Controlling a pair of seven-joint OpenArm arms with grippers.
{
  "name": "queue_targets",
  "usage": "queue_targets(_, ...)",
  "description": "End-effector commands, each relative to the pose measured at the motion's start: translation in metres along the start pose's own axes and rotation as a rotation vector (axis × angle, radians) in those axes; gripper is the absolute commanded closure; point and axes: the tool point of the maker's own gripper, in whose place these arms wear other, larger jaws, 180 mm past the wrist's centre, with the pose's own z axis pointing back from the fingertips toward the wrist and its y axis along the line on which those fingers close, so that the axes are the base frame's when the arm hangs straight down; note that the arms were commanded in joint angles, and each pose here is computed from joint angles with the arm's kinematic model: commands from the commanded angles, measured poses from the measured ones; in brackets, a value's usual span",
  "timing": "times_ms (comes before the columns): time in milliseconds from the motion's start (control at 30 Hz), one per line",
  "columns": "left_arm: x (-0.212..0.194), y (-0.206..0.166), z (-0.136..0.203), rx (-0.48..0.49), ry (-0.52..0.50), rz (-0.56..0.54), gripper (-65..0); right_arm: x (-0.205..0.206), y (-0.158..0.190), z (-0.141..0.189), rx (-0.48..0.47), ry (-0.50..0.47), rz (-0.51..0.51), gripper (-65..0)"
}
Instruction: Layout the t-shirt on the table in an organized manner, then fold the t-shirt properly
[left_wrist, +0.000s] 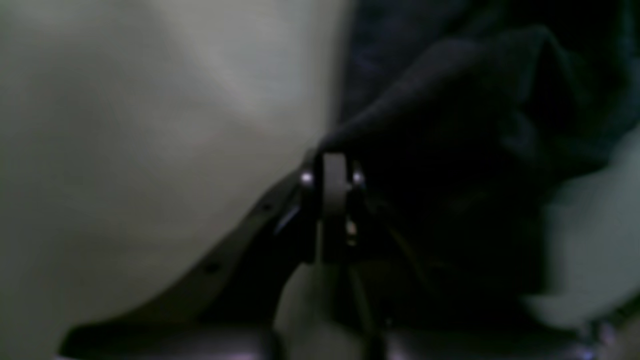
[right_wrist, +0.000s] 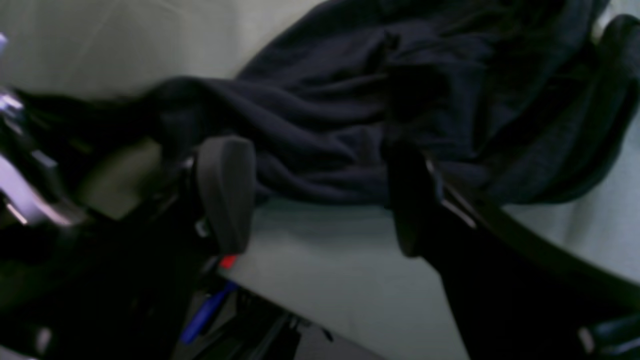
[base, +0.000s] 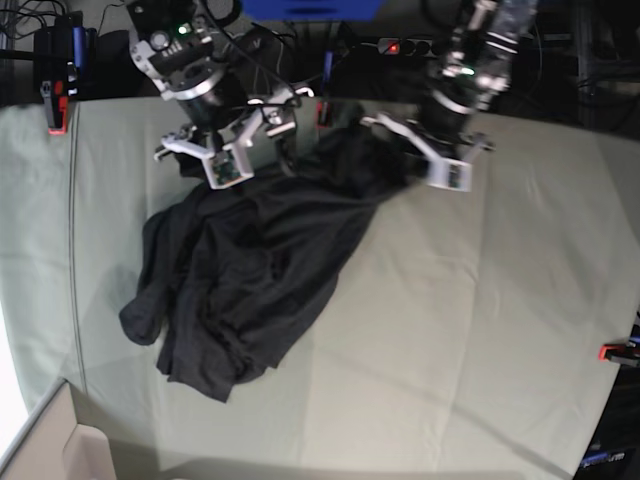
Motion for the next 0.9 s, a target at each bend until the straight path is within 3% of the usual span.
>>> queue_targets(0, 0.023, 0.014, 0.007, 0.027, -0.075, -0.016, -0.4, 0.012, -0.003, 0.002, -0.007, -0.045, -0.001, -42.6)
queue_targets(300, 0.097, 0.14, 0.07, 0.36, -0.27, -0.034, -0.3, 0.027, -0.02, -0.006, -0.047, -0.082, 0.008, -42.6)
queue_targets(500, 0.079, 0.197, 0.09, 0.514, -0.235, -0.001, -0.3, 0.04, -0.022, -0.01, -0.05, -0.117, 0.017, -42.8)
queue_targets(600, 0.06, 0.21, 0.092, 0.547, -0.188, 0.02, -0.3, 0.044, -0.025, -0.018, -0.061, -0.124, 0.002, -42.9)
queue_targets(867, 0.041, 0.215, 0.094, 0.561, -0.143, 0.031, -0.3, 0.047, -0.084, -0.071, -0.178, -0.09, 0.013, -43.0)
